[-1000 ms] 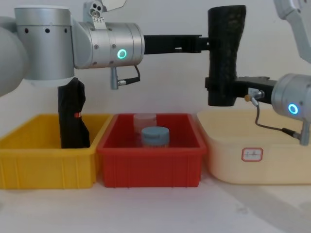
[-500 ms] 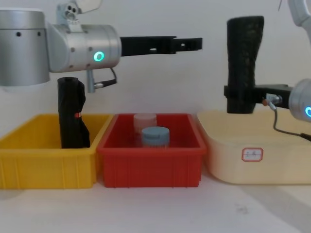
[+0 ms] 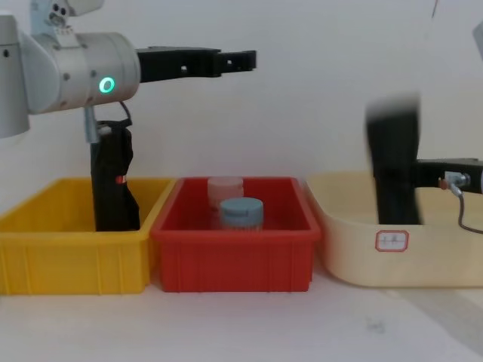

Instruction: Pick up the garbage bag with the one hand and transfer it to the other hand.

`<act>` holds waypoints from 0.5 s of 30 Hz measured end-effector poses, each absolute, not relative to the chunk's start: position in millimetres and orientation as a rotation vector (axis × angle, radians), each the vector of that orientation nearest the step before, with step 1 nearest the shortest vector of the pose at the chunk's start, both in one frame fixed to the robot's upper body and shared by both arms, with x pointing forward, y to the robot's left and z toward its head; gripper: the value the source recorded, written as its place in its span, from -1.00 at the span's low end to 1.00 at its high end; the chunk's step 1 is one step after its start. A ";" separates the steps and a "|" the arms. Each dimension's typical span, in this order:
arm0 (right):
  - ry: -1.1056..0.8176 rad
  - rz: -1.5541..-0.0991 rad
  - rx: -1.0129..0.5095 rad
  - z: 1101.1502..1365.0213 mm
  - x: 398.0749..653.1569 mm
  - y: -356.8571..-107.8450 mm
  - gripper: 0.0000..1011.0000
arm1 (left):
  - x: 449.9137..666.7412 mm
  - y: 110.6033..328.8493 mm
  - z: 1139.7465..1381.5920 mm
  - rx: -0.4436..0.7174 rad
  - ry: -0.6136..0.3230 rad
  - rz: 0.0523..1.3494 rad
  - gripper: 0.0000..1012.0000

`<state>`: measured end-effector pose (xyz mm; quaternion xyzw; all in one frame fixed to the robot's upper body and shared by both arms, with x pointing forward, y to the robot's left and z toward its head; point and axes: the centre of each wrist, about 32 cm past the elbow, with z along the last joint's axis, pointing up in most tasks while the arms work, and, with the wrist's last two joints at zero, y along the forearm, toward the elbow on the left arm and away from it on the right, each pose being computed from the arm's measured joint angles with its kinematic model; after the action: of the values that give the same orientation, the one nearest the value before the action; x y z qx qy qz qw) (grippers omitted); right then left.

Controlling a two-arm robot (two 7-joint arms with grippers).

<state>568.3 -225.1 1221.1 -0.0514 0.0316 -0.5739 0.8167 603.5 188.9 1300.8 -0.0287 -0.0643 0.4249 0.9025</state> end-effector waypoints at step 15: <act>0.089 -1.239 -0.135 1218.0 564.2 -232.8 0.98 | 589.3 201.3 1301.9 -0.075 -0.170 0.980 0.98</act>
<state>564.2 -232.8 1218.0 -0.0632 0.0417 -0.5800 0.8111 589.3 201.3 1301.9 -0.0362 -0.0816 0.4698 0.8783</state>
